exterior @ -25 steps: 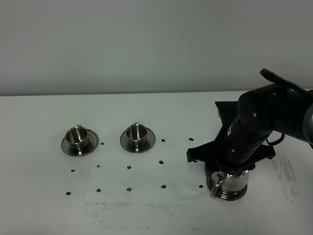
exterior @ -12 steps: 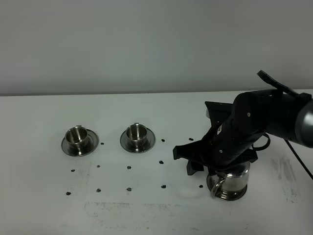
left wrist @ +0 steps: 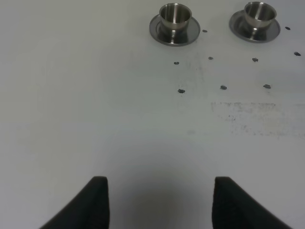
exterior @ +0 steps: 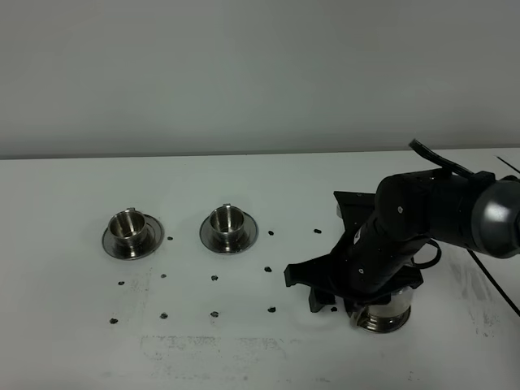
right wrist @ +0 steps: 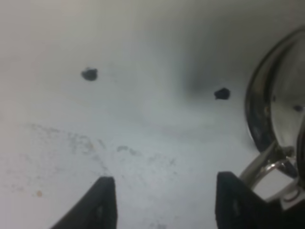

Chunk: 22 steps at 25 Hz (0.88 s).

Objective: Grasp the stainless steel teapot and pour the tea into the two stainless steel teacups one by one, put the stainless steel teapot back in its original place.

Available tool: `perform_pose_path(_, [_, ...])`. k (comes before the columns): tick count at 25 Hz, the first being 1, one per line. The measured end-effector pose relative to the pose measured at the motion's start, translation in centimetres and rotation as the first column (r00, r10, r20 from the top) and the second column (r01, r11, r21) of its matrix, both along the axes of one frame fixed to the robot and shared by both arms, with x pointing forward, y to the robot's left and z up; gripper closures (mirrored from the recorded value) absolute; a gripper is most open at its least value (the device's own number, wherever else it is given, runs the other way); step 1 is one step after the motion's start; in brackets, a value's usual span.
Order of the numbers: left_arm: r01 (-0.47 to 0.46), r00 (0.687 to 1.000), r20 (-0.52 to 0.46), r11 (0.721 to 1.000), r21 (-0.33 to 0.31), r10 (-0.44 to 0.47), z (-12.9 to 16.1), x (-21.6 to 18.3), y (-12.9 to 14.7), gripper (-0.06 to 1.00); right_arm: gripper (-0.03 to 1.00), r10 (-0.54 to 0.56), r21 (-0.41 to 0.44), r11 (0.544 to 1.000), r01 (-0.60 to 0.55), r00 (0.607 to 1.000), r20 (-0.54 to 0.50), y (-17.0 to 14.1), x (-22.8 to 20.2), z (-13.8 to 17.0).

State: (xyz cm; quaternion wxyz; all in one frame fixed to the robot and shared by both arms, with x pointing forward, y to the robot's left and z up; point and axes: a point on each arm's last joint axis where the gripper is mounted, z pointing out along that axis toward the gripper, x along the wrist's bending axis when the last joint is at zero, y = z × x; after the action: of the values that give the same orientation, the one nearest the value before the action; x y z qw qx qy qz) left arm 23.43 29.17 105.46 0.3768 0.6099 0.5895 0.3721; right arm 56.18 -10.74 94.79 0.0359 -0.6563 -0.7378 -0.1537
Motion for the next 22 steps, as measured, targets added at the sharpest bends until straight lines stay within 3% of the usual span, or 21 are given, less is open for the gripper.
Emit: perform_pose_path(22, [0.000, 1.000, 0.000, 1.000, 0.000, 0.000, 0.00, 0.00, 0.00, 0.41, 0.49, 0.018, -0.015, 1.000, -0.018, 0.999, 0.036, 0.10, 0.05, -0.16])
